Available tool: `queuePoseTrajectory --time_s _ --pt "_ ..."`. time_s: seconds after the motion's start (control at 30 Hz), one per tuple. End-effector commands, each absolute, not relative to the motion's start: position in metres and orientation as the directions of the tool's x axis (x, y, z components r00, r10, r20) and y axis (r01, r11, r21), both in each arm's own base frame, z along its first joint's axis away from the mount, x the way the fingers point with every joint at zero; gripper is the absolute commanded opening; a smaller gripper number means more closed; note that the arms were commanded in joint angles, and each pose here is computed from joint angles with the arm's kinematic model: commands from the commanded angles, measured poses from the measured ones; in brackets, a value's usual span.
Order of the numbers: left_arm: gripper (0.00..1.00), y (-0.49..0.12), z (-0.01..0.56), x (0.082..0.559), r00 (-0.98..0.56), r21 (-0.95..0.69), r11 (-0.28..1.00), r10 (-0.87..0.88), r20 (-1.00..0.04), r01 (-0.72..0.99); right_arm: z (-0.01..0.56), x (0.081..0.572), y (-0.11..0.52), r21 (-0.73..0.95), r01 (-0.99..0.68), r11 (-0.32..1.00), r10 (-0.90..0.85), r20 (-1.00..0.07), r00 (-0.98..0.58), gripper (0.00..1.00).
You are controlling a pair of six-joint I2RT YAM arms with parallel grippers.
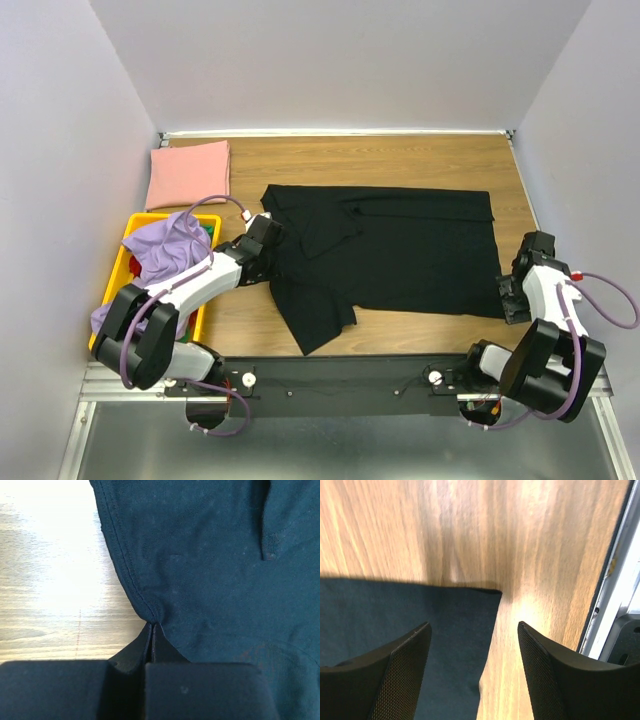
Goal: Fold and stack the t-shirts
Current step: Fold the tshirt
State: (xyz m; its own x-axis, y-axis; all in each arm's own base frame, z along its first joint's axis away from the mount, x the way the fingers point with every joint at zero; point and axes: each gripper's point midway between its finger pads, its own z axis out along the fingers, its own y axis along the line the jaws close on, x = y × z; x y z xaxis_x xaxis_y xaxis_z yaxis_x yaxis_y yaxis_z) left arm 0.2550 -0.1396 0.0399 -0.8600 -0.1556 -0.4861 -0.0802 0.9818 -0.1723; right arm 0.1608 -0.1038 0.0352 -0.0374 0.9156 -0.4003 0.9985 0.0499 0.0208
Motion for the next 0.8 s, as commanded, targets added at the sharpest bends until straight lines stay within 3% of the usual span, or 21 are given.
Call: queuePoseTrajectory --time_s 0.0,0.4,0.63,0.77 --pt "0.00 -0.140 0.050 0.255 -0.852 -0.172 0.983 -0.149 -0.503 -0.070 0.034 0.150 -0.118 -0.005 0.999 -0.037 0.887 -0.461 0.031 0.76" --pt "0.00 -0.138 0.050 0.258 -0.853 -0.159 0.984 -0.147 -0.501 -0.076 0.006 0.149 -0.111 0.012 0.997 -0.077 0.906 -0.418 0.075 0.70" --pt "0.00 -0.137 0.049 0.258 -0.854 -0.154 0.985 -0.146 -0.499 -0.078 0.004 0.151 -0.115 0.058 0.995 -0.077 0.888 -0.449 0.095 0.65" --pt "0.00 -0.137 0.050 0.258 -0.854 -0.153 0.985 -0.144 -0.500 -0.077 0.002 0.151 -0.115 0.044 0.996 -0.077 0.890 -0.446 0.088 0.53"
